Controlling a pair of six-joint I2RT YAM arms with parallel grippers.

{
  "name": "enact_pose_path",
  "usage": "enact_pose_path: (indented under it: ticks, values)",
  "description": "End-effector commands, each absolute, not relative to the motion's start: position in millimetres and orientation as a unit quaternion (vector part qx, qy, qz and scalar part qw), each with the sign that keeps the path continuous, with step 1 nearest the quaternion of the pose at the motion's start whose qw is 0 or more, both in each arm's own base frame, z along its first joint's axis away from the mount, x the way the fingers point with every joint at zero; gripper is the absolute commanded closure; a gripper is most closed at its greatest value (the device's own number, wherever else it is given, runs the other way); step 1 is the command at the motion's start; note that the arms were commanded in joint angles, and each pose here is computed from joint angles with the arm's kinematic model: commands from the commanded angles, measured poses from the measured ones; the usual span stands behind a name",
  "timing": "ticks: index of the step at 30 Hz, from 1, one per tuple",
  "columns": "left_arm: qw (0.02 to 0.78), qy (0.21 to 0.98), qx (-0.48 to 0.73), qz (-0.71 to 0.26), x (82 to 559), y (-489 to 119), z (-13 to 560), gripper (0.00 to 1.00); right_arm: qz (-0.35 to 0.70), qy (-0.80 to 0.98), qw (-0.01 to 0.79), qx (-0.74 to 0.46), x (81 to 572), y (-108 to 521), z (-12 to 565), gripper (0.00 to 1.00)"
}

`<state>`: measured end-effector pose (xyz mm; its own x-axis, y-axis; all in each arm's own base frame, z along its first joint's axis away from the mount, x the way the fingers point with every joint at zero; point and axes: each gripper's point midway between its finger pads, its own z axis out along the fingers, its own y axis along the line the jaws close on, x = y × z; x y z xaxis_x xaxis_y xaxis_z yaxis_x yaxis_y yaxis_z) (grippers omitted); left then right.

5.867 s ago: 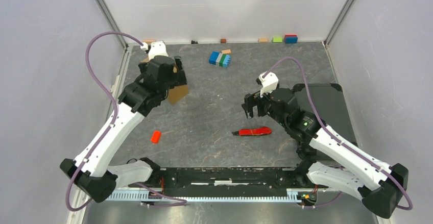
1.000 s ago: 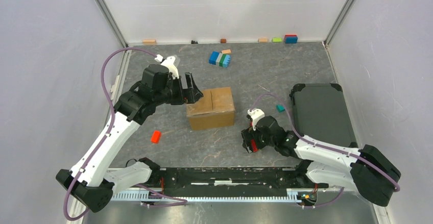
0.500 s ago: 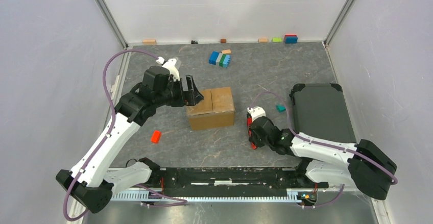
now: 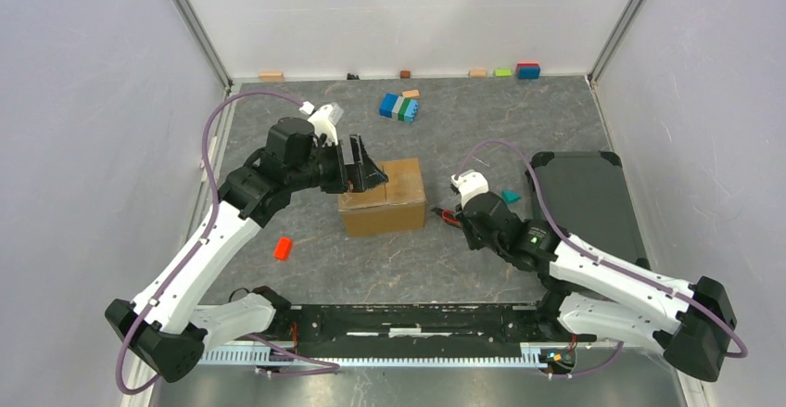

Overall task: Unpack the express box
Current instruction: Pick up the knife from the center of the board.

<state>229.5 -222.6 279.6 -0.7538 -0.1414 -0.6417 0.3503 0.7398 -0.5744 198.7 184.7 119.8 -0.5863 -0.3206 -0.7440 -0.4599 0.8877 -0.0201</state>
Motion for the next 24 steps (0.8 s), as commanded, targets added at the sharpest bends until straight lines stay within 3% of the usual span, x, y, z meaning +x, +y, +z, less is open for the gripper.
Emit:
enact_pose_path:
  ticks: [1,5,8,20,24]
  values:
    - [0.348,0.851,0.062,-0.389,228,-234,290,0.04,0.025,0.884,0.408,-0.228,212,162,106,0.62]
    - [0.356,0.852,0.071,-0.378,226,-229,295,0.03,0.029,0.889,0.402,-0.219,226,149,82,0.28]
    - [0.358,0.855,0.081,-0.366,224,-225,295,0.02,0.043,0.894,0.393,-0.208,234,147,71,0.18]
    - [0.363,0.852,0.106,-0.361,224,-225,299,0.01,0.029,0.922,0.337,-0.188,230,139,16,0.13]
    - [0.364,0.853,0.103,-0.359,226,-225,300,0.01,0.043,0.927,0.330,-0.172,226,143,15,0.19]
